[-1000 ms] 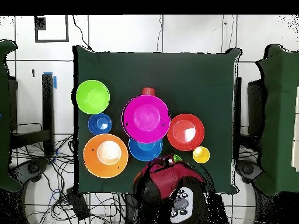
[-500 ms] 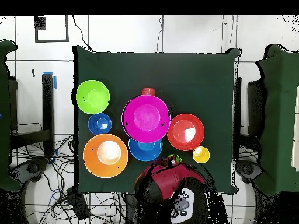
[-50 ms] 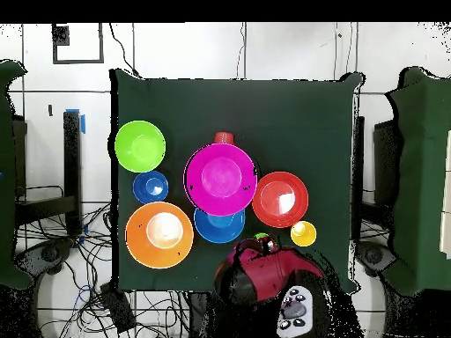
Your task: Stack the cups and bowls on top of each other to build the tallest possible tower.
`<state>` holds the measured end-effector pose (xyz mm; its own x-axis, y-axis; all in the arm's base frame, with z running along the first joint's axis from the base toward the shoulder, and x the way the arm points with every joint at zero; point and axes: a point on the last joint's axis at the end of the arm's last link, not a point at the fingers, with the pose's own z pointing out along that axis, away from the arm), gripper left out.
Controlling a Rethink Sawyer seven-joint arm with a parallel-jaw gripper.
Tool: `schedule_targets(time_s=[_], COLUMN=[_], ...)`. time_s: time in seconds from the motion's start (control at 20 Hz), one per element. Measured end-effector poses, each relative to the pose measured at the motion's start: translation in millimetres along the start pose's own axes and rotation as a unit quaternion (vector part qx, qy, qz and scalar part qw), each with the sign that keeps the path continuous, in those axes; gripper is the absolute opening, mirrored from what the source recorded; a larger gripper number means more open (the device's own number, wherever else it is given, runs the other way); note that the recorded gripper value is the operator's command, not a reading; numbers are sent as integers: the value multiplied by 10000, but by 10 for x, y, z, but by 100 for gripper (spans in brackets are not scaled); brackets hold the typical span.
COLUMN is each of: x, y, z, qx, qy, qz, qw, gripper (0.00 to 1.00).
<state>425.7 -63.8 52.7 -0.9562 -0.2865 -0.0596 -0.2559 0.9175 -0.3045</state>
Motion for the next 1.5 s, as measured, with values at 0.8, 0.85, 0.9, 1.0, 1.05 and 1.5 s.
schedule_targets(time_s=[0.8, 0.85, 0.9, 1.0, 1.05, 1.5], x=[-154, -157, -159, -158, -162, -182], y=[70, 81, 99, 105, 115, 165], z=[77, 76, 73, 72, 71, 83], qx=[-296, -306, -324, -330, -340, -460], qy=[-337, -340, -343, -344, -347, -376], qz=[115, 109, 100, 99, 94, 122], qw=[9989, 9989, 9988, 9988, 9988, 9982], gripper=[100, 100, 100, 100, 100, 100])
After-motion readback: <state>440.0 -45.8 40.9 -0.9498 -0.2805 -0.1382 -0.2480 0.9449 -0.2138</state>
